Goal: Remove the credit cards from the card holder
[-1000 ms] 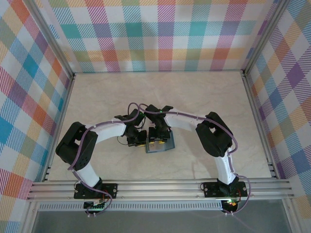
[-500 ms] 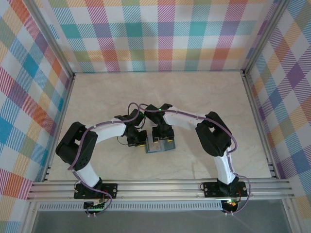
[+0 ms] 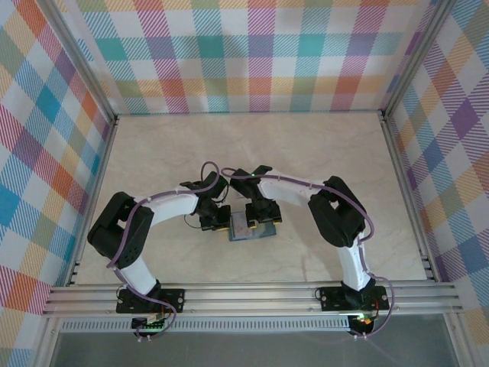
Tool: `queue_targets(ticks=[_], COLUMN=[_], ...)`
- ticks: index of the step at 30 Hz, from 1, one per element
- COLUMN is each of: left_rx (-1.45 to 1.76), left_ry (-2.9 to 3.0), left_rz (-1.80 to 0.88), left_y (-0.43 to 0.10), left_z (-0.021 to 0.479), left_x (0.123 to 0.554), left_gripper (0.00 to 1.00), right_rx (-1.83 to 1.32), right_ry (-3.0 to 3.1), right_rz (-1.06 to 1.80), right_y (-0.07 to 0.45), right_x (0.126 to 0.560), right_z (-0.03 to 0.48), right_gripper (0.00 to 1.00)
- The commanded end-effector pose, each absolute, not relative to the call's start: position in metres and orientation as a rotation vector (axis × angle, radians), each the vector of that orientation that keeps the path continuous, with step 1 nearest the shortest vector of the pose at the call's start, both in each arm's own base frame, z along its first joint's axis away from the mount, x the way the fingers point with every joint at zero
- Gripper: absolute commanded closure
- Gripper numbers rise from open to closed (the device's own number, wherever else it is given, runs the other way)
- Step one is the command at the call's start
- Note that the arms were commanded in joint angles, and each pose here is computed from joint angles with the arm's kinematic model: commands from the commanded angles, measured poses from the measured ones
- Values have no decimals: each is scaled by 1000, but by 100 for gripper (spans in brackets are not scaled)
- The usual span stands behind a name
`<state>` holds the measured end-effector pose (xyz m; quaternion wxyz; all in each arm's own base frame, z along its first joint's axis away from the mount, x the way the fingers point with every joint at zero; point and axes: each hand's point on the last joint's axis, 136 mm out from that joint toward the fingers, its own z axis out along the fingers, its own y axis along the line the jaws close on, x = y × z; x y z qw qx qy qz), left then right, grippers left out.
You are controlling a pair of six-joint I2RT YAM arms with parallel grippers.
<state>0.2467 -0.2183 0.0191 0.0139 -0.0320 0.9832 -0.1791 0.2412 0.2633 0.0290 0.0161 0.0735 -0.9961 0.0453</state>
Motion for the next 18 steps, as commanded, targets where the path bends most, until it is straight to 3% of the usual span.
queue_targets(ticks=[1,10,18], left_rx=[-68,-68,-56], left_ry=[3093,3092,3059], left_rz=[-506,-506,-527], left_y=[-214,-214,-217], left_z=[17,19,34], left_x=[240,240,246], left_gripper=[94,94,94], right_rx=[218,211,218], right_ry=[-3092,-3079,-3132], right_rz=[153,152,16], right_y=[251,248,259], right_x=[237,236,239], right_z=[36,30,55], right_gripper=[37,38,37])
